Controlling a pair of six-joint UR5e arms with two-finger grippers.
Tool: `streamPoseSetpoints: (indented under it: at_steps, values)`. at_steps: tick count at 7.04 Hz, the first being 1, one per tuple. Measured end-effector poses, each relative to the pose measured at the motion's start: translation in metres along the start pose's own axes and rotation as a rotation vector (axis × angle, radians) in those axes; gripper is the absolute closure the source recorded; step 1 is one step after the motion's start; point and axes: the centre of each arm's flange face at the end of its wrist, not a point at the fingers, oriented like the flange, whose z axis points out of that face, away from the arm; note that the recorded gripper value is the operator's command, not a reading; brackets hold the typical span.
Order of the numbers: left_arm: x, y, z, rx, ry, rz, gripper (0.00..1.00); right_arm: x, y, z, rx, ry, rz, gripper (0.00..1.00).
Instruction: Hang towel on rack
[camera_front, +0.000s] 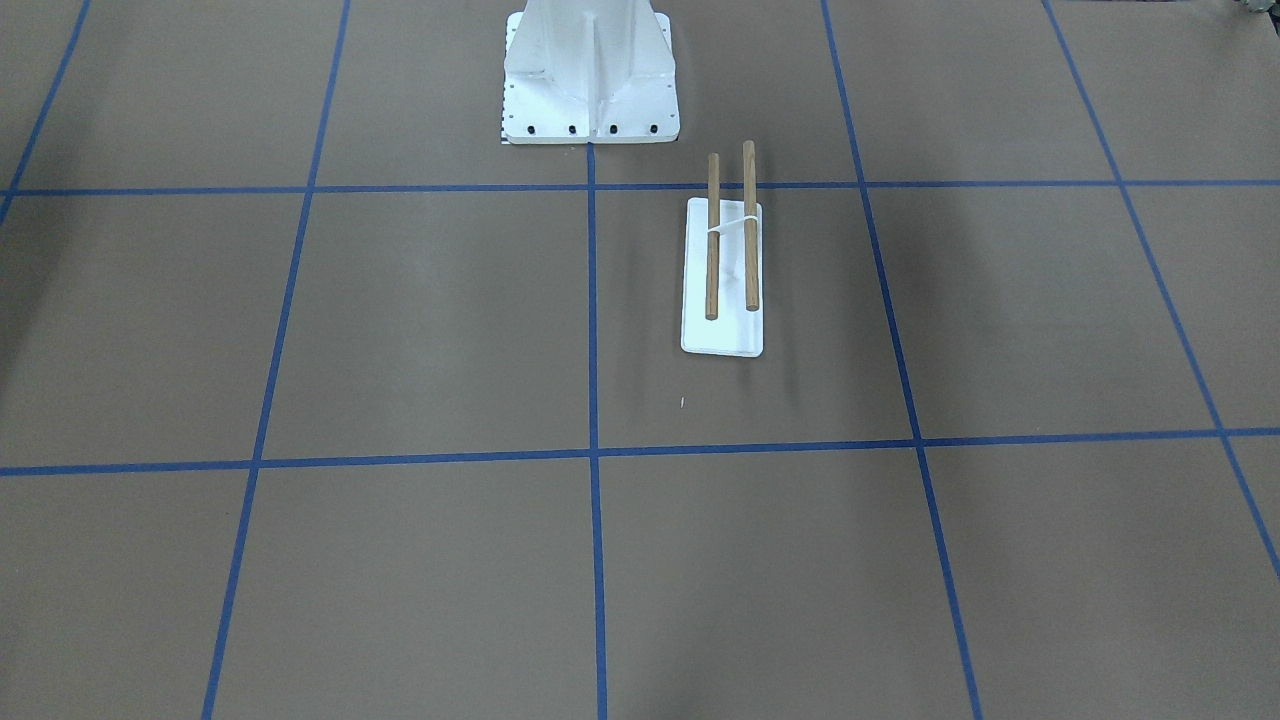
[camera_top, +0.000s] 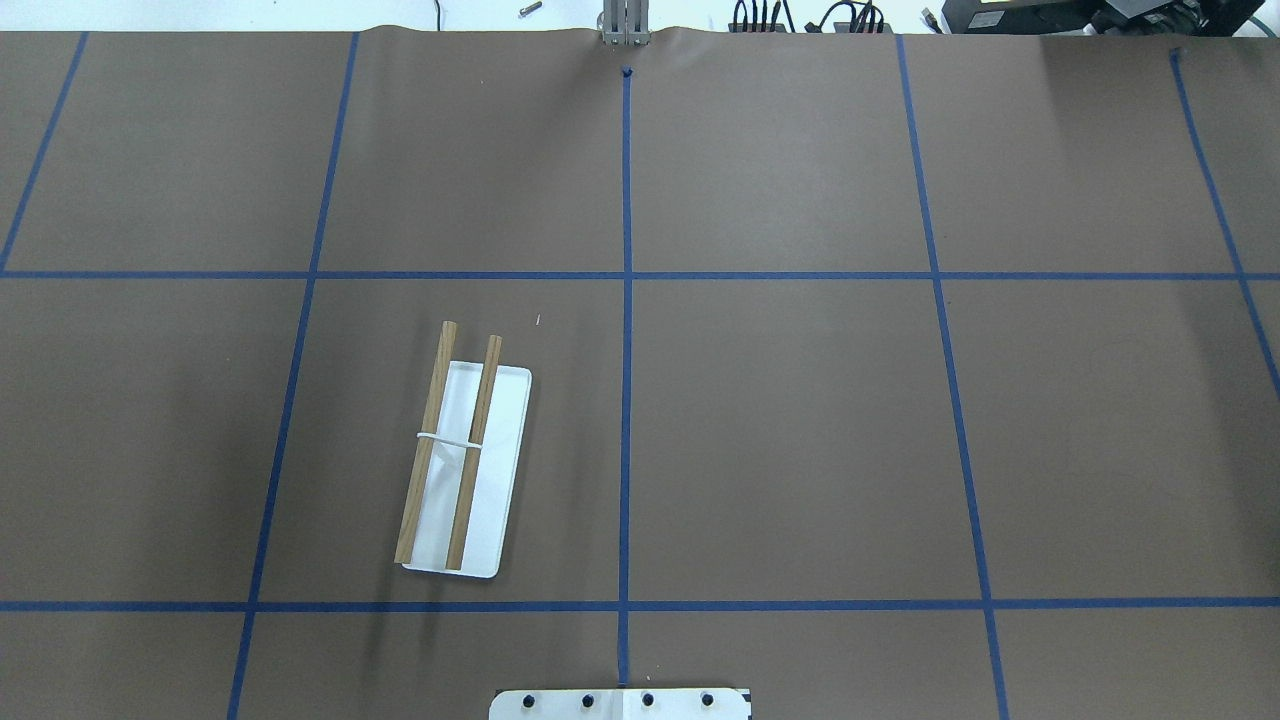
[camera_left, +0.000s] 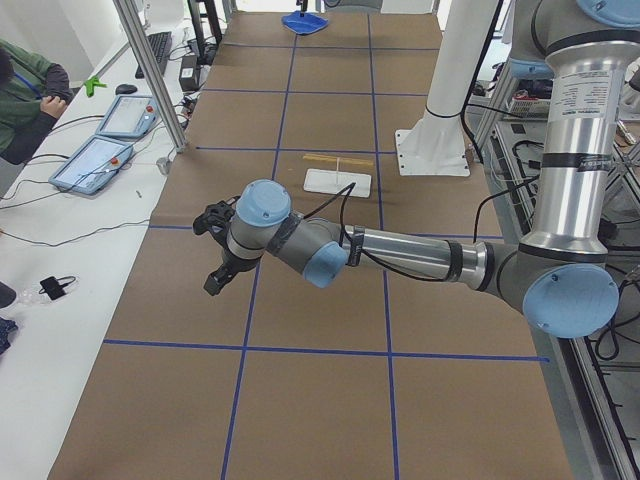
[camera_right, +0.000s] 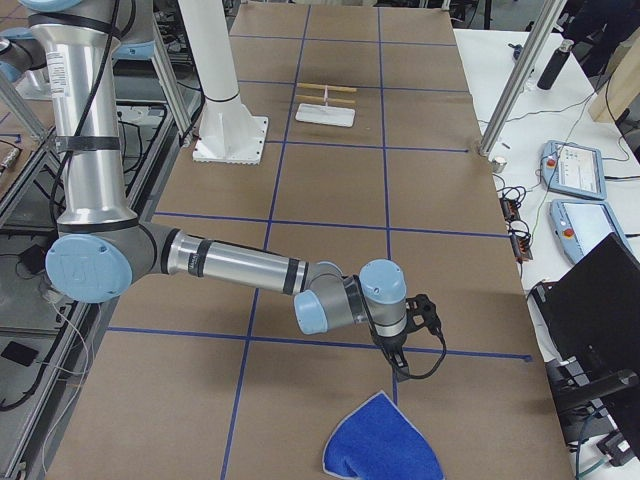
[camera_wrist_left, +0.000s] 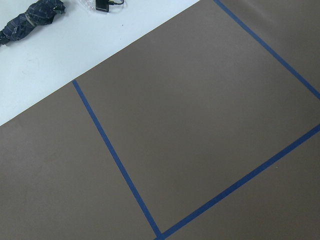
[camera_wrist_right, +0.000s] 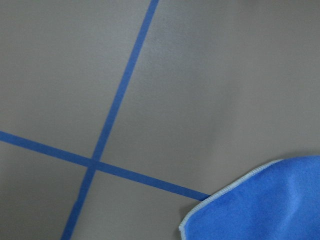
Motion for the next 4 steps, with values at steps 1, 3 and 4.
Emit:
streamPoseSetpoints:
  at_steps: [1, 3, 4]
  values:
    - [0.000, 0.001, 0.001, 0.000, 0.001, -0.001, 0.01, -0.003, 0.001, 0.019, -0.022, 0.043, -0.026, 0.05]
    - [-0.001, 0.002, 0.001, -0.002, 0.001, -0.002, 0.01, -0.015, 0.004, 0.047, -0.066, 0.086, -0.064, 0.28]
    - [-0.001, 0.002, 0.001, -0.002, 0.001, -0.003, 0.01, -0.020, 0.006, 0.058, -0.087, 0.103, -0.079, 0.32]
